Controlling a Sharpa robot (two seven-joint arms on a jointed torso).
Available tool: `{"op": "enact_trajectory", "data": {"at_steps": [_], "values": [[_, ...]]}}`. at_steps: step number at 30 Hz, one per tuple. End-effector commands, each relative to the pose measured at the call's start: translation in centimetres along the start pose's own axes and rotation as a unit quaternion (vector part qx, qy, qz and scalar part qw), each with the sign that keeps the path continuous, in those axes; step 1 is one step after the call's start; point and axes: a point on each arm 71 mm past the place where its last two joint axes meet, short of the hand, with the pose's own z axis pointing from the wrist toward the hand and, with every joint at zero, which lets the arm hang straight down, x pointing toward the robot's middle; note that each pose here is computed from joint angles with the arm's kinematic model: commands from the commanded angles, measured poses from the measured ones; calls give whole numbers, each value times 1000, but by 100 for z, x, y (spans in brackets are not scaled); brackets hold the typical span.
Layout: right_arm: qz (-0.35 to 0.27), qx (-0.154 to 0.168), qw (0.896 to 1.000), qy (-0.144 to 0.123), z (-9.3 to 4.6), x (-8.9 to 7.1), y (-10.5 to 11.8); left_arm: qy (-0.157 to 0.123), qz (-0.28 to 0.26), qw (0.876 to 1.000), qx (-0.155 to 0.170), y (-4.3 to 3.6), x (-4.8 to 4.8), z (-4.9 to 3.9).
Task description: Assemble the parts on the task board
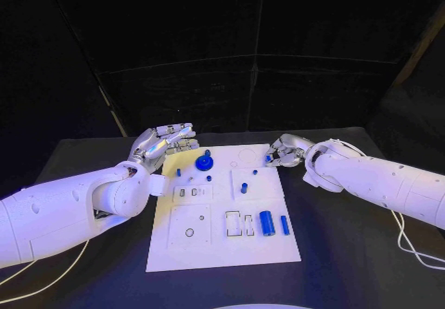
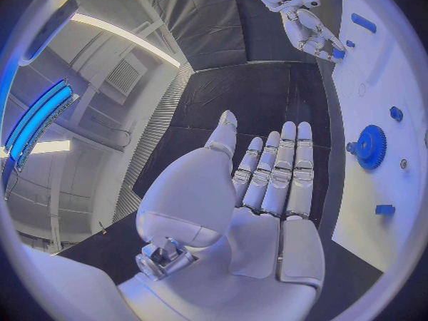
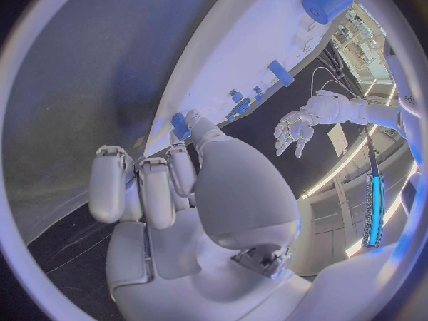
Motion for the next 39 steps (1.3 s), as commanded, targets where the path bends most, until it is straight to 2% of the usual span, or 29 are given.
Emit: {"op": "enact_trajectory", "data": {"at_steps": [1, 14, 23, 27, 30, 39], "values": [[-3, -3, 1000, -10, 3, -22, 11, 8, -2, 1000, 3, -10, 16, 4], [-16, -9, 998, -53, -25, -87, 18, 6, -1, 1000, 3, -13, 1, 1], [-16, -20, 998, -62, -95, -96, 91, 8, -2, 1000, 2, -18, 12, -12], [-18, -25, 998, -62, -135, -65, 251, 8, -2, 1000, 1, -23, 13, -18], [-18, -40, 997, -59, -158, -30, 446, 7, -2, 1000, 1, -25, 13, -18], [-25, -113, 993, -39, -143, 179, 1128, 7, -3, 1000, 1, -15, 29, 5]]}}
